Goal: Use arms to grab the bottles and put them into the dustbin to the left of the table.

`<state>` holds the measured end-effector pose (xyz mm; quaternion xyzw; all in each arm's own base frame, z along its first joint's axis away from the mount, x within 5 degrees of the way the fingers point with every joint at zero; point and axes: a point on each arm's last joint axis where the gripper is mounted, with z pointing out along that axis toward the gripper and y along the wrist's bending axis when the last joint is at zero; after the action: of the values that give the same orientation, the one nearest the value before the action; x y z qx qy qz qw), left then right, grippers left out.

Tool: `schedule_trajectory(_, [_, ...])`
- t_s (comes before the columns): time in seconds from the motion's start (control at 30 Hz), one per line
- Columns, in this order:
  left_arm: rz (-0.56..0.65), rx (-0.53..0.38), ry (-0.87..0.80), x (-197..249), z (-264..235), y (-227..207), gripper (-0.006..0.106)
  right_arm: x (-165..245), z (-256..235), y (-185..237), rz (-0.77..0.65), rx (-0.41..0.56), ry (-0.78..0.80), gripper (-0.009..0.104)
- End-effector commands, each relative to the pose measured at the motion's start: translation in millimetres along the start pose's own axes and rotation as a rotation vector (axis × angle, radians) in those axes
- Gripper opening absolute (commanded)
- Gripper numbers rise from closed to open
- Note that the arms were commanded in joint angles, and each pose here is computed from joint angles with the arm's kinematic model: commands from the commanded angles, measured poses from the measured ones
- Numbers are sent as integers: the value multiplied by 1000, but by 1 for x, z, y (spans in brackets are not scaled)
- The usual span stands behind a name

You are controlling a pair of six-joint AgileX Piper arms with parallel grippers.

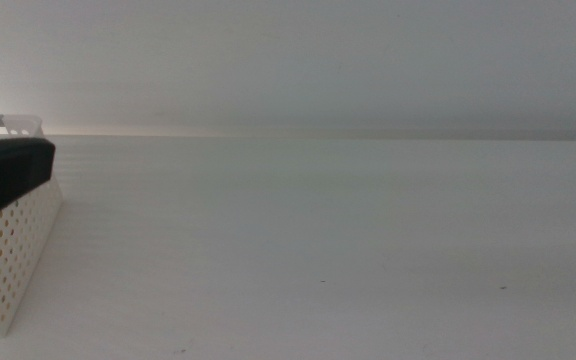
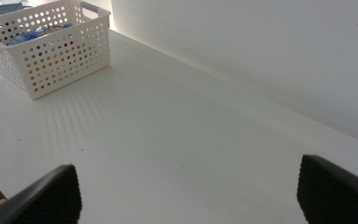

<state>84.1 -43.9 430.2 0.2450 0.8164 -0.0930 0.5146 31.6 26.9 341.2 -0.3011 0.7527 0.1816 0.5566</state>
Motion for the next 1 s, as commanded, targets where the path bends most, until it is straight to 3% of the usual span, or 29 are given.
schedule_trajectory(0.0, [-6,4,-12,1,1,-1,94,-1,-1,0,-4,4,-15,93])
schedule_trajectory(0.2, [-17,-24,-67,8,4,1,94,0,-2,-1,-16,18,-41,93])
schedule_trajectory(0.4, [-64,-146,-130,48,16,8,94,5,3,-5,-95,88,-262,93])
schedule_trajectory(0.53, [-103,-238,-143,87,20,10,94,29,16,-6,-79,137,-217,93])
schedule_trajectory(0.7, [-136,-354,-213,122,22,10,94,65,29,-10,8,266,-139,93])
schedule_trajectory(0.97, [-182,-501,-324,175,34,7,94,109,27,-16,120,581,-139,93])
